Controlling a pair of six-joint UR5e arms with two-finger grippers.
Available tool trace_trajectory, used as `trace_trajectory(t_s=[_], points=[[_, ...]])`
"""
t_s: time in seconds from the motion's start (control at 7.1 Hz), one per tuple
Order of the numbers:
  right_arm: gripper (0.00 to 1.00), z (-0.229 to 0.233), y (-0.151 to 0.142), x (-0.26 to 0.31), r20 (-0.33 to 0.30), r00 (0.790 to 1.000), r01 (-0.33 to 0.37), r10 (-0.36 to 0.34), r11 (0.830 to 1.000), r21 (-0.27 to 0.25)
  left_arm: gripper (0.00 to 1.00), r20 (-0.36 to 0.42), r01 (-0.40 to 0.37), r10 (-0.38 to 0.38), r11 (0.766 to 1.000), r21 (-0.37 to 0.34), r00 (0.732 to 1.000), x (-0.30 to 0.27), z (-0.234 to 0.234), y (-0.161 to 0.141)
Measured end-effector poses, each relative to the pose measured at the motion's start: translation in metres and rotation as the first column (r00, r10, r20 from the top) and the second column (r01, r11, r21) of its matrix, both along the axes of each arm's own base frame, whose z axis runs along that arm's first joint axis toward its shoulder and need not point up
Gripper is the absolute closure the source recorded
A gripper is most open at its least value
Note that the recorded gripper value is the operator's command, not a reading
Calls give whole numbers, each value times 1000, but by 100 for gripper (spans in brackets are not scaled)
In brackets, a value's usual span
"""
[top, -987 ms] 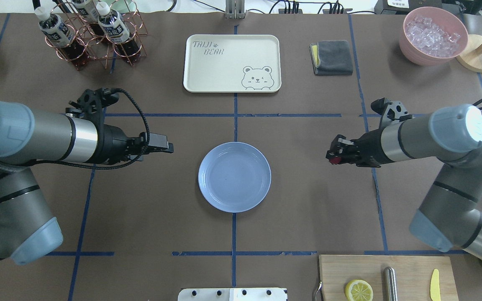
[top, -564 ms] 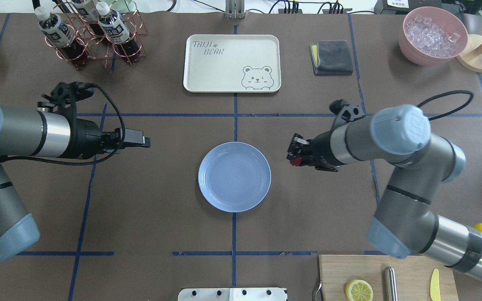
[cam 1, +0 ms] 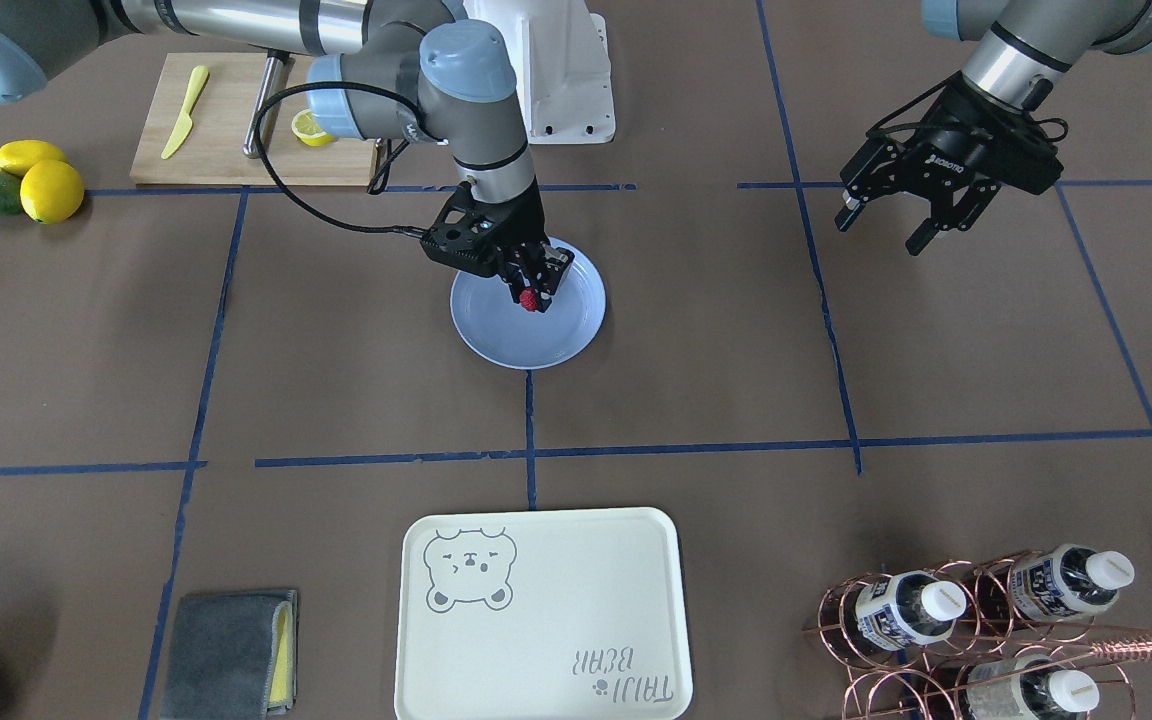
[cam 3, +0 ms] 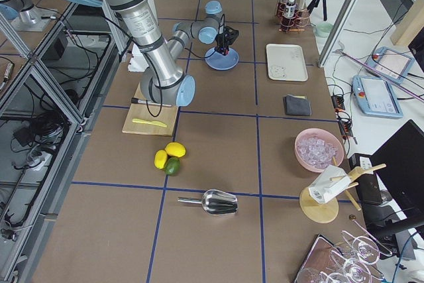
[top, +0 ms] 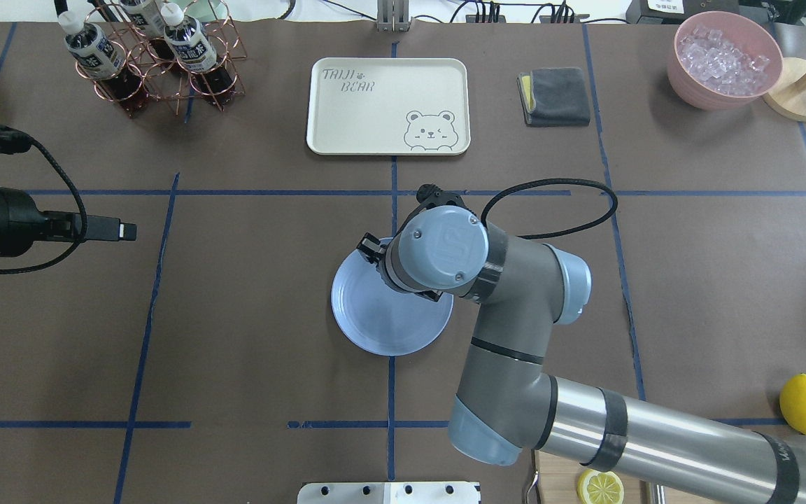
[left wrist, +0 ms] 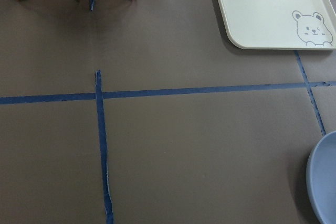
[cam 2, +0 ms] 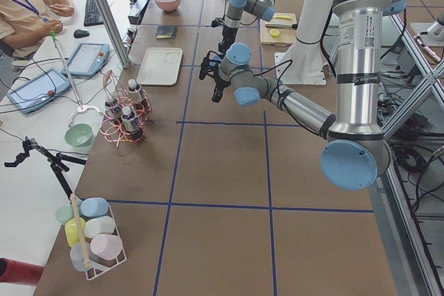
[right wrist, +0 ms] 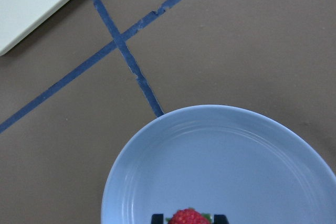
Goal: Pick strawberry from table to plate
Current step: 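Carry the strawberry with the right gripper over the plate while the left arm withdraws, then lower the strawberry onto the plate and open the right gripper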
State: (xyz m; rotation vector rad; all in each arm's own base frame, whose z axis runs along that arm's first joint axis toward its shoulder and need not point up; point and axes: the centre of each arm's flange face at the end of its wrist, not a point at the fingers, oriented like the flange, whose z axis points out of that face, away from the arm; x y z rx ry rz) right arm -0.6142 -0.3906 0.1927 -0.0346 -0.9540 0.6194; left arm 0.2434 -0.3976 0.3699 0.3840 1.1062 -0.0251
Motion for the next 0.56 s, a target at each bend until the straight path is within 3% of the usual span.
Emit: trace_trajectory(t_s=[0.42, 0.56], points=[[100, 14, 12, -17, -32, 999, 19, -19, 1000, -6, 1, 2, -1, 1, 1000, 0, 1000, 0, 1, 0], [95, 17, 12, -18, -38, 999, 20, -21, 1000, -7, 1, 1, -1, 1, 1000, 0, 1000, 0, 1, -1]])
